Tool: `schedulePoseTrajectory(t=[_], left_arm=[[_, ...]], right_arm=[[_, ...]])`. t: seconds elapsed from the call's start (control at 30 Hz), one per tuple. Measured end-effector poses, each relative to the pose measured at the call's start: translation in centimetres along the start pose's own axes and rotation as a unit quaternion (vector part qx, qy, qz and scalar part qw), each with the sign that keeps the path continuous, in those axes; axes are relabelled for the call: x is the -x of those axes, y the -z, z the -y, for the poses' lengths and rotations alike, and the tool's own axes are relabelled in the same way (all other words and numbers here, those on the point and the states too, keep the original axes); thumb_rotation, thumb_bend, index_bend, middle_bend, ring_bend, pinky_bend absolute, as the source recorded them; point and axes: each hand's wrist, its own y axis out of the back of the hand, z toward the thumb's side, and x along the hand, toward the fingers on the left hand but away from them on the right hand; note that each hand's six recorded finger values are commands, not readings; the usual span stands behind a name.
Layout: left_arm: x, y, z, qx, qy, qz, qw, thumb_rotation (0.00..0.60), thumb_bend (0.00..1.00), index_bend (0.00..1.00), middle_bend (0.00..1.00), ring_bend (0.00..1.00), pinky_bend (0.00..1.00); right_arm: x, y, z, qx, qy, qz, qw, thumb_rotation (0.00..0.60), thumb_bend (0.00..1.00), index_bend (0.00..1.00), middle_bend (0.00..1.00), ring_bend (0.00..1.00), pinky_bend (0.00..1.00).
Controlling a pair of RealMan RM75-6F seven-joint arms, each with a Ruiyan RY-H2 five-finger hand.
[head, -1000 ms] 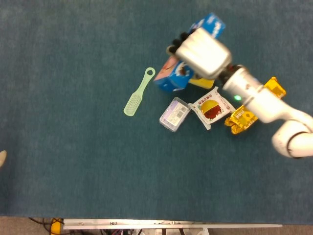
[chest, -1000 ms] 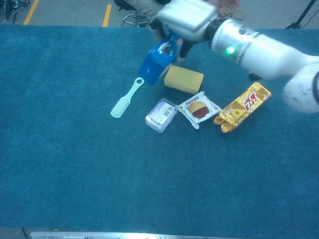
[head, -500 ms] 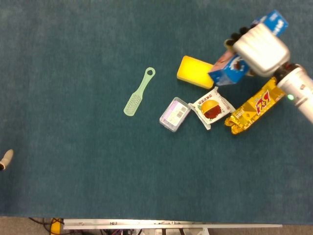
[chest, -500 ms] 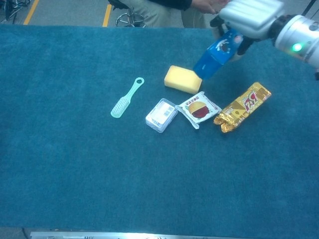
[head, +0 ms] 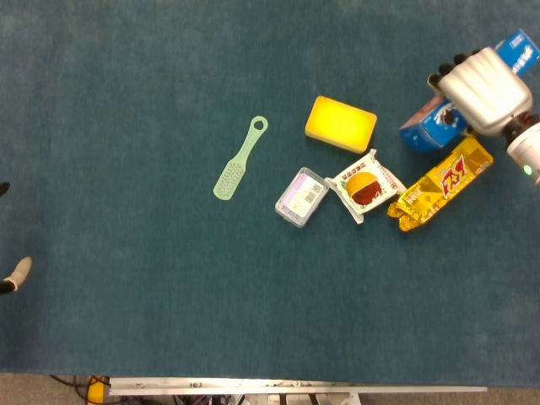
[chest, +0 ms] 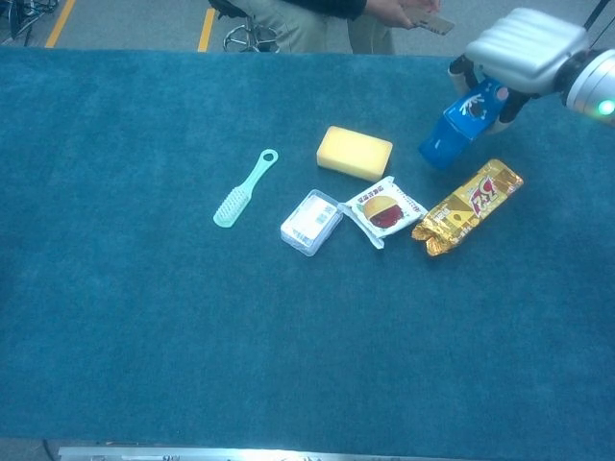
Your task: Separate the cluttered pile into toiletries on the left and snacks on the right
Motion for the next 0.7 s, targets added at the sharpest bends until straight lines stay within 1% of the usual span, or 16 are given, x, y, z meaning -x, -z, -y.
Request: schedulePoseTrajectory(t=[0.23, 0.33, 0.7], left_arm=[[-0.1, 0.1, 0.2, 0.004, 0.003, -0.001, 1.0000, 0.600, 0.26, 0.08, 0.06, 0.04, 0.09], [-0.1, 0.1, 0.3, 0.006, 0.005, -0.001, 1.0000, 0.600, 0.26, 0.08, 0.06, 0.04, 0.09], [0.0, 0.4, 0.2, 0.006, 0.001, -0.004, 1.0000, 0.600, 0.26, 0.08, 0.06, 0.04, 0.09]], right_arm=[[0.2, -0.2, 1.2, -0.001, -0.013, 0.005, 0.9999, 0.600, 0.00, 0.65, 0.57, 0.62, 0.61], [0.3, -0.7, 1.6, 0.001, -0.016, 0.002, 0.9999, 0.600, 0.00, 0.65, 0.57, 0.62, 0.61], [0.9, -3.2, 1.0, 0.010, -0.001, -0.020, 0.9997, 0.600, 0.00, 0.65, 0.57, 0.62, 0.61]])
